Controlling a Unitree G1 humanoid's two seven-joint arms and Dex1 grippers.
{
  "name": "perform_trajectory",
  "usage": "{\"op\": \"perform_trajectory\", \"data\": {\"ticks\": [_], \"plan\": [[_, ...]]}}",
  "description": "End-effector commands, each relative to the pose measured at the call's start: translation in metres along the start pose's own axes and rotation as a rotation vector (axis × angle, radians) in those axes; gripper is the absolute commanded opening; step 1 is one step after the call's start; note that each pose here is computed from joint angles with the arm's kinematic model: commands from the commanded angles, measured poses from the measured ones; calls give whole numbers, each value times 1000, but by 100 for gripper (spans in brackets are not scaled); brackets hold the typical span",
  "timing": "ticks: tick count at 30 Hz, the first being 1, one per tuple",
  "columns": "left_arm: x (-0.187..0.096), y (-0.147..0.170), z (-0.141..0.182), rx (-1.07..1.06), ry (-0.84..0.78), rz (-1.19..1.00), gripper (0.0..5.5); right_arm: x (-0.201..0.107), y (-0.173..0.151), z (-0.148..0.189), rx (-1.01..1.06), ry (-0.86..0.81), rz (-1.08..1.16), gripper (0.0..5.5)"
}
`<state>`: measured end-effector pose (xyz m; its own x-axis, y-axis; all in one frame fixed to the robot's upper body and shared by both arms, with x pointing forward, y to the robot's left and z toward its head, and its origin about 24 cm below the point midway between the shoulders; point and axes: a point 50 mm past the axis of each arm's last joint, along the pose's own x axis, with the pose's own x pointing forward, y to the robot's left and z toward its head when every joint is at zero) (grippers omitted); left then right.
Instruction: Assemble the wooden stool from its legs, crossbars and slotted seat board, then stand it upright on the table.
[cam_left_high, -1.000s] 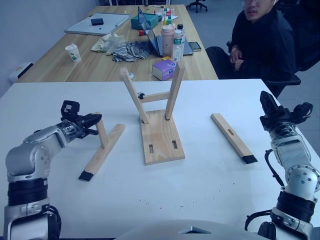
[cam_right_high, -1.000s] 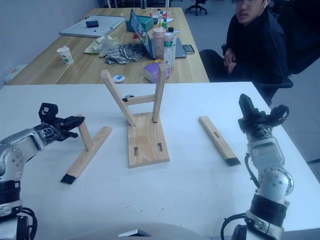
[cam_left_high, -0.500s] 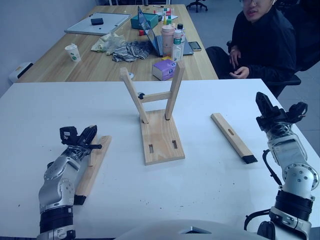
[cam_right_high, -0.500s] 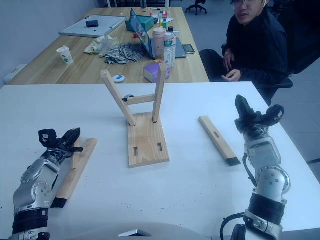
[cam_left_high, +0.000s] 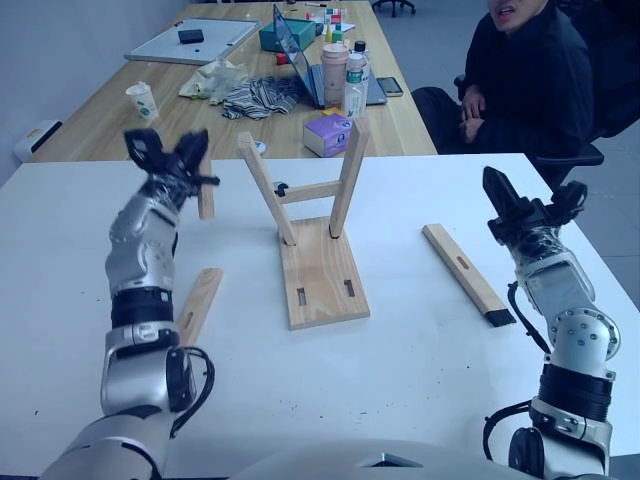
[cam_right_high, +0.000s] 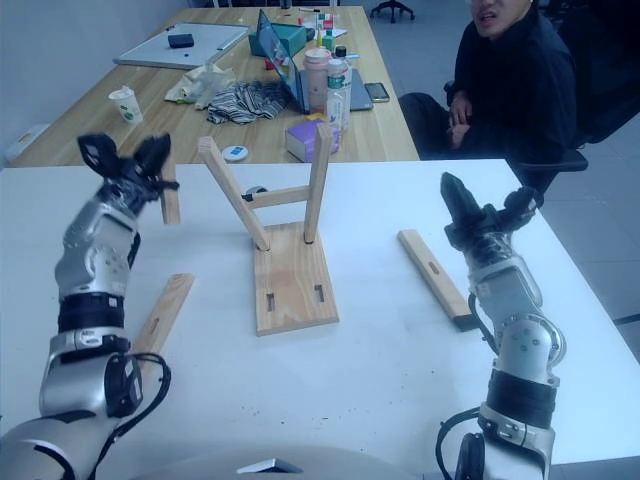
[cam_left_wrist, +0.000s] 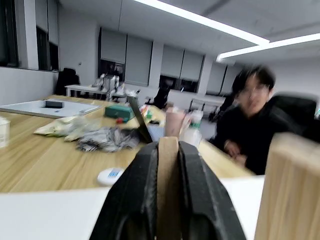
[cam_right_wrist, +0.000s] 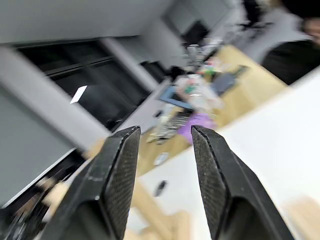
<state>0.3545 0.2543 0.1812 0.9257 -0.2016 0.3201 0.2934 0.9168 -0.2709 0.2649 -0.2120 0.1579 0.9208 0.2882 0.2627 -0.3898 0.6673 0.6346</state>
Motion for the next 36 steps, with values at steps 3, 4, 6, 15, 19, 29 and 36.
{"op": "perform_trajectory", "data": {"ticks": [3,4,6,15,19,29,36], "plan": [[26,-37,103,-111,-274,-108,36,13,51,4,-34,38,278,187],[29,-48,107,-177,-267,-139,36,15,60,4,-31,56,322,187],[34,-76,103,-341,-209,-219,36,26,78,-5,-94,166,399,217],[21,-137,57,-788,109,-510,36,64,112,-17,216,521,596,338],[16,-144,50,-807,142,-540,36,67,121,-27,330,603,601,338],[13,-158,44,-831,168,-552,36,64,137,-48,424,704,614,338],[12,-162,44,-829,173,-554,36,66,136,-52,444,706,588,229]]}}
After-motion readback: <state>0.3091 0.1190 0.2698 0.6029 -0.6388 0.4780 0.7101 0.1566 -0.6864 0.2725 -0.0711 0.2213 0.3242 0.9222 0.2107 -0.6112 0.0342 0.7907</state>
